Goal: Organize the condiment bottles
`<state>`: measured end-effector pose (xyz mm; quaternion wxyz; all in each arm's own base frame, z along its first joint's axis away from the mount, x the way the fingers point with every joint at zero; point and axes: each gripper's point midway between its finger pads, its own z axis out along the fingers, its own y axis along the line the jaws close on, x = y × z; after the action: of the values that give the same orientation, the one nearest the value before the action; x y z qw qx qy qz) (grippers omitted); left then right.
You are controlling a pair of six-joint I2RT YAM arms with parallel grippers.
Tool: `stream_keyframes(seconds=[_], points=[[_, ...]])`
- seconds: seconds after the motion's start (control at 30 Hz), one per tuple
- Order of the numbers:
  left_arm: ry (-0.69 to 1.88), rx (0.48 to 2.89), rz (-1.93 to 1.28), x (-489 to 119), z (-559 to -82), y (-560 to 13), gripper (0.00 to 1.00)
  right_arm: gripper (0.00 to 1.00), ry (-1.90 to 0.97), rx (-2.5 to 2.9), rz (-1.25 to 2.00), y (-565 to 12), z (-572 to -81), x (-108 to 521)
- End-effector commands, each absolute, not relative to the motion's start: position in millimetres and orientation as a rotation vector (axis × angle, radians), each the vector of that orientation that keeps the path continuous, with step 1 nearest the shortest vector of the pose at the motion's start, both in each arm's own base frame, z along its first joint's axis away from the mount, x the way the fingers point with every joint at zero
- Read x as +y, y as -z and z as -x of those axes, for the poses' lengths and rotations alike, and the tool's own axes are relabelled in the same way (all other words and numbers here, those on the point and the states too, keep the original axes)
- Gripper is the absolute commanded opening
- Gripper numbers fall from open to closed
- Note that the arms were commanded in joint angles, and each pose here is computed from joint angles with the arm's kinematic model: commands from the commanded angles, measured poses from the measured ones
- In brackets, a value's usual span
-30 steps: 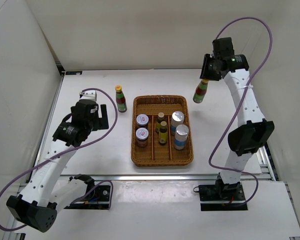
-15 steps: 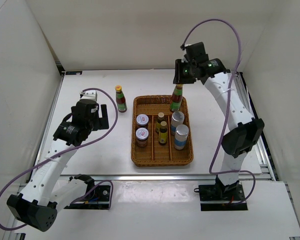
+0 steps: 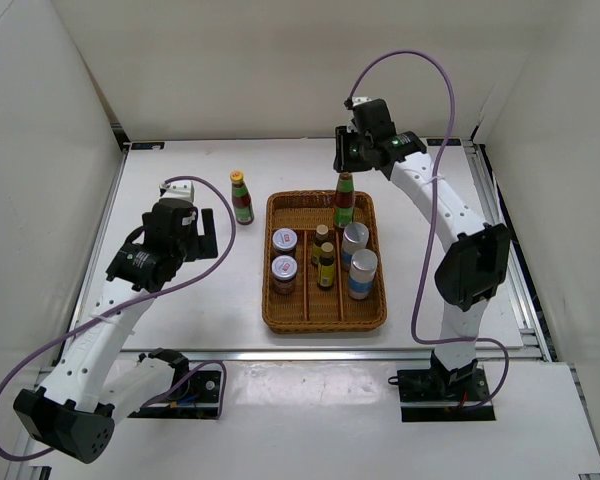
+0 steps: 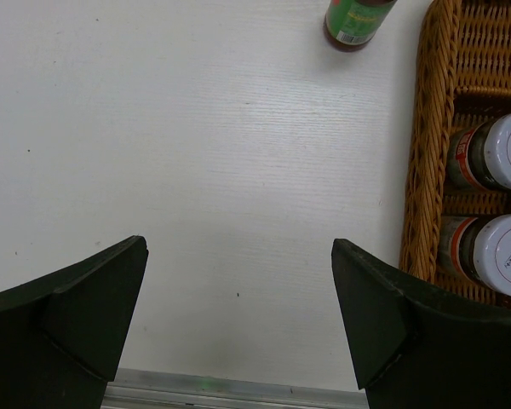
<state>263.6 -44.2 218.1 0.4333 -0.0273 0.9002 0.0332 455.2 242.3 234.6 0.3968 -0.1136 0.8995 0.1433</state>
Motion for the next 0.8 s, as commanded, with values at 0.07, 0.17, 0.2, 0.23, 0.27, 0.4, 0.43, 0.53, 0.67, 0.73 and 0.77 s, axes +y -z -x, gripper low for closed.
stream_keyframes(seconds=[0.07, 0.17, 0.2, 0.23, 0.27, 0.4, 0.43, 0.53, 0.67, 0.73, 0.77], points=[[-0.093, 2.211, 0.096, -40, -265, -224, 1.00, 0.00, -0.304, 2.245, 0.274, -239, -461, 235], [-0.093, 2.211, 0.096, -40, -265, -224, 1.00, 0.00, -0.314, 2.210, 0.263, -264, -452, 234], [-0.097, 2.219, 0.094, -40, -264, -220, 1.00, 0.00, -0.323, 2.182, 0.259, -277, -453, 234], [-0.097, 2.219, 0.094, -40, -264, -220, 1.00, 0.00, -0.319, 2.177, 0.268, -280, -452, 234], [-0.097, 2.219, 0.094, -40, -264, -220, 1.00, 0.00, -0.314, 2.164, 0.261, -285, -454, 233], [-0.097, 2.219, 0.094, -40, -264, -220, 1.00, 0.00, -0.271, 2.178, 0.276, -278, -457, 229], [-0.097, 2.219, 0.094, -40, -264, -220, 1.00, 0.00, -0.262, 2.191, 0.269, -273, -458, 225], [-0.097, 2.219, 0.094, -40, -264, -220, 1.00, 0.00, -0.270, 2.184, 0.257, -271, -459, 225], [-0.097, 2.219, 0.094, -40, -264, -220, 1.00, 0.00, -0.267, 2.174, 0.243, -274, -461, 220], [-0.097, 2.219, 0.094, -40, -264, -220, 1.00, 0.00, -0.276, 2.148, 0.238, -285, -463, 221], [-0.097, 2.219, 0.094, -40, -264, -220, 1.00, 0.00, -0.273, 2.156, 0.240, -284, -461, 220]])
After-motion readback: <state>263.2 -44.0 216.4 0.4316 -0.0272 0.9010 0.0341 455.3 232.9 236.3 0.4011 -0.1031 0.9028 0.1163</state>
